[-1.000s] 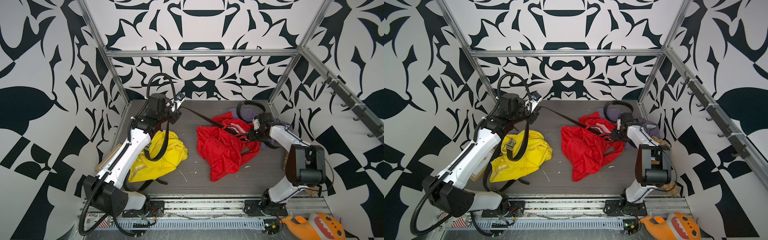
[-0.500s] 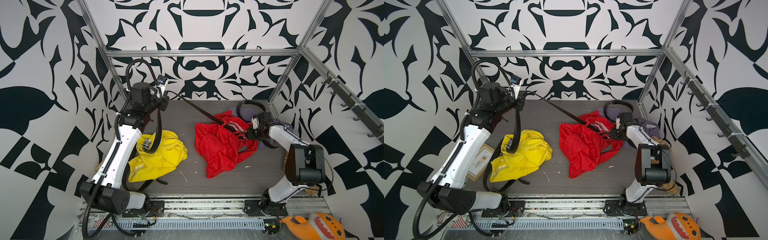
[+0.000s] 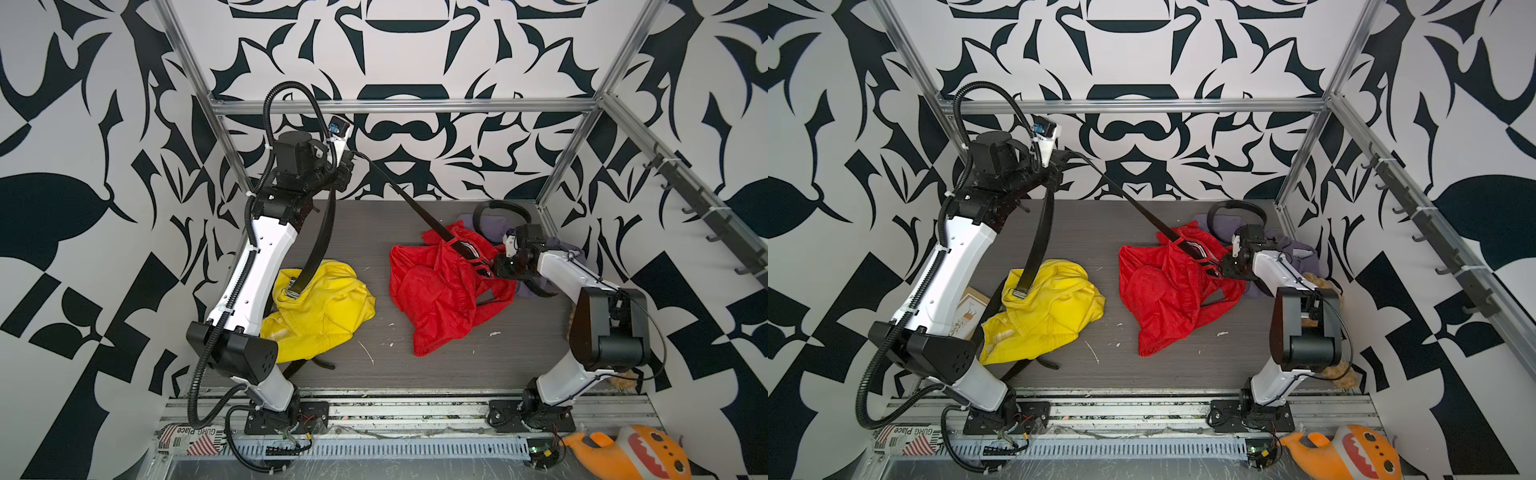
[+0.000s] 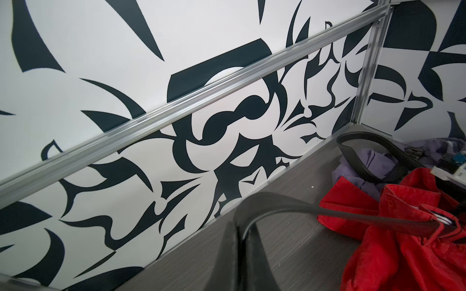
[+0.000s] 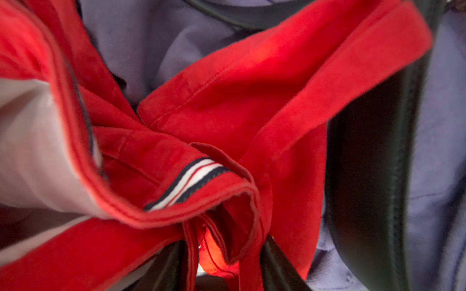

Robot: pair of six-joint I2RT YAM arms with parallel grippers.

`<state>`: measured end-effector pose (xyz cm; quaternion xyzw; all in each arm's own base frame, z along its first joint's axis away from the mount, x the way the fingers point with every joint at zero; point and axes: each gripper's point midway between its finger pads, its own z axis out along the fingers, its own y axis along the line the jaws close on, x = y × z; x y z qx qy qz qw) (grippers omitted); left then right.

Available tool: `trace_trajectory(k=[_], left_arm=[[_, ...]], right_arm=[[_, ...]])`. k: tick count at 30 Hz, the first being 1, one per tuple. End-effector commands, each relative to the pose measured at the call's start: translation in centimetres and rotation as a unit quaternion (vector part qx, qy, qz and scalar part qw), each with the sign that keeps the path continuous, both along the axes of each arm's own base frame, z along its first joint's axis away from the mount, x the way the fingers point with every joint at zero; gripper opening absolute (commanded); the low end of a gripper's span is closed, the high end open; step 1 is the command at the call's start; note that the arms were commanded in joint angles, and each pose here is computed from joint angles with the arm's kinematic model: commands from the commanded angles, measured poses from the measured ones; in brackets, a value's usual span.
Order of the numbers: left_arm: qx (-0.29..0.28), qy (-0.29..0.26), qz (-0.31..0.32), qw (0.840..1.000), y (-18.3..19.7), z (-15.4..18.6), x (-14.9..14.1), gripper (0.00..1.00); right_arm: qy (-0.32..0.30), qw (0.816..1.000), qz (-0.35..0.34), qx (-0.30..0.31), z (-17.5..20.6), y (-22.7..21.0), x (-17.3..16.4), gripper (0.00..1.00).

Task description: Remove the belt from the trousers

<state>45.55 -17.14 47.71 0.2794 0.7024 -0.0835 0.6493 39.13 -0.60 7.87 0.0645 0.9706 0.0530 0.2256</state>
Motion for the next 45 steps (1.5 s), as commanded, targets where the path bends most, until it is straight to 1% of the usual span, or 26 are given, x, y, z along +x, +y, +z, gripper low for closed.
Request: trace_trajectory(k=[1, 5, 6, 8, 10, 11, 13, 16, 19, 22, 24, 26, 27, 28, 29, 30, 31, 32, 34, 35, 37, 41, 43, 44, 45], left_arm=[[-0.076, -0.235, 0.111, 0.963, 6.9, 16.0, -4.4, 0.00], [-0.086, -0.244, 0.107, 0.960, 6.8, 16.7, -4.9, 0.00], [-0.095, -0.231, 0.101, 0.963, 6.6, 16.4, -4.8, 0.00], [-0.118, -0.179, 0.072, 0.974, 5.4, 14.1, -4.6, 0.00], [-0.140, -0.115, 0.040, 0.983, 2.9, 9.3, -4.6, 0.00], [-0.146, -0.095, 0.032, 0.984, 1.8, 7.1, -4.7, 0.00], [-0.154, -0.050, 0.006, 0.987, -1.0, 1.4, -5.4, 0.00], [-0.136, 0.012, -0.013, 0.990, -4.2, -5.8, -6.7, 0.00], [-0.108, 0.064, -0.019, 0.992, -5.8, -11.4, -7.5, 0.00], [-0.074, 0.124, -0.004, 0.990, -5.7, -16.6, -7.9, 0.00], [-0.053, 0.163, 0.012, 0.985, -5.2, -19.9, -8.2, 0.01], [-0.038, 0.202, 0.024, 0.978, -4.8, -22.6, -8.6, 0.22], [-0.035, 0.222, 0.025, 0.974, -4.8, -23.7, -9.0, 0.38], [-0.034, 0.238, 0.028, 0.970, -4.7, -24.4, -9.3, 0.58], [-0.035, 0.249, 0.029, 0.967, -4.7, -24.7, -9.5, 0.70], [-0.029, 0.254, 0.032, 0.966, -4.8, -24.7, -9.8, 0.79], [-0.020, 0.251, 0.037, 0.967, -5.0, -24.1, -10.1, 0.86], [-0.011, 0.243, 0.035, 0.969, -5.3, -23.0, -10.3, 0.91], [0.008, 0.213, 0.034, 0.976, -6.5, -19.8, -10.7, 0.99], [0.015, 0.202, 0.039, 0.979, -7.0, -18.3, -10.6, 0.99], [0.047, 0.183, 0.043, 0.981, -8.7, -15.4, -10.6, 0.99], [0.141, 0.112, 0.056, 0.982, -12.7, -11.7, -10.6, 0.99], [0.166, 0.085, 0.019, 0.982, -15.7, -10.8, -10.9, 0.99], [0.173, 0.081, -0.002, 0.982, -17.1, -10.8, -10.9, 0.99], [0.182, 0.082, -0.037, 0.979, -18.7, -10.9, -11.0, 0.99]], right_arm=[[0.091, 0.986, -0.066, -0.122, -3.3, -6.6, -3.7, 0.50], [0.093, 0.986, -0.065, -0.120, -3.4, -6.6, -3.8, 0.50], [0.091, 0.987, -0.066, -0.119, -3.3, -6.5, -3.7, 0.50], [0.085, 0.987, -0.067, -0.120, -2.9, -6.6, -3.7, 0.51], [0.082, 0.987, -0.070, -0.119, -2.7, -6.6, -3.7, 0.51], [0.082, 0.987, -0.069, -0.120, -2.6, -6.6, -3.7, 0.51], [0.084, 0.987, -0.069, -0.121, -2.6, -6.6, -3.8, 0.51], [0.085, 0.987, -0.067, -0.122, -2.6, -6.6, -3.9, 0.51], [0.081, 0.987, -0.067, -0.122, -2.3, -6.6, -3.9, 0.51], [0.076, 0.988, -0.067, -0.120, -2.1, -6.5, -3.8, 0.51], [0.074, 0.988, -0.066, -0.118, -2.1, -6.3, -3.7, 0.50], [0.072, 0.988, -0.063, -0.118, -2.2, -6.1, -3.5, 0.50], [0.071, 0.989, -0.062, -0.118, -2.2, -6.0, -3.5, 0.51], [0.071, 0.989, -0.061, -0.118, -2.2, -6.0, -3.4, 0.51], [0.071, 0.989, -0.062, -0.118, -2.2, -6.0, -3.5, 0.51], [0.070, 0.989, -0.062, -0.118, -2.2, -6.0, -3.4, 0.51], [0.071, 0.989, -0.062, -0.117, -2.3, -6.0, -3.4, 0.51], [0.072, 0.989, -0.061, -0.118, -2.3, -6.0, -3.5, 0.51], [0.070, 0.989, -0.060, -0.118, -2.2, -5.9, -3.4, 0.51], [0.068, 0.989, -0.060, -0.118, -2.1, -5.9, -3.4, 0.51], [0.066, 0.989, -0.059, -0.118, -2.0, -5.9, -3.3, 0.51], [0.066, 0.990, -0.059, -0.114, -2.2, -5.7, -3.4, 0.51], [0.066, 0.990, -0.057, -0.112, -2.3, -5.6, -3.3, 0.51], [0.066, 0.990, -0.056, -0.112, -2.3, -5.5, -3.3, 0.52], [0.066, 0.990, -0.055, -0.112, -2.3, -5.5, -3.3, 0.52]])
